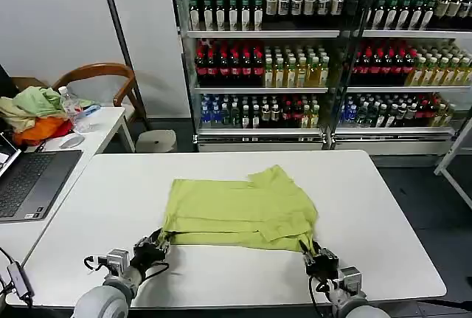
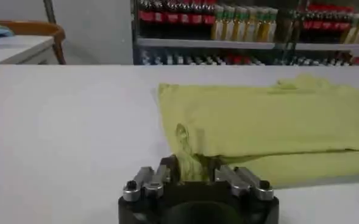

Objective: Fold and organize the clothes.

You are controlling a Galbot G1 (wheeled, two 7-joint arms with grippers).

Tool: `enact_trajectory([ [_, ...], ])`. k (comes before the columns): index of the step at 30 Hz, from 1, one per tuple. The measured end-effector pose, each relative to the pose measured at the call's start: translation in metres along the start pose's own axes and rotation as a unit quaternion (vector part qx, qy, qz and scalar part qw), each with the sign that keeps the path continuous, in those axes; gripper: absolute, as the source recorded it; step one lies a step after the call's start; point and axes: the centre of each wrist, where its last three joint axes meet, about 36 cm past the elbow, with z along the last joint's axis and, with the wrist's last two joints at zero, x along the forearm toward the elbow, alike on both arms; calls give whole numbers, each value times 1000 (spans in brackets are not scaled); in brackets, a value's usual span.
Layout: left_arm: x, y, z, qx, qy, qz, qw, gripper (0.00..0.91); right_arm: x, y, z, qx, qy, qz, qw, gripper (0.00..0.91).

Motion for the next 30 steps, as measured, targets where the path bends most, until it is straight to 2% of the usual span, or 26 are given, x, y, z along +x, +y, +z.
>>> enact_trajectory([
  [11,16,-1,6,-16,11,7,1000,40,22,3,4,16,-3,-10,1000,0],
  [30,90,-6,37,-34,23,-3,999,50,84,29,25,53,-1,-25,998,0],
])
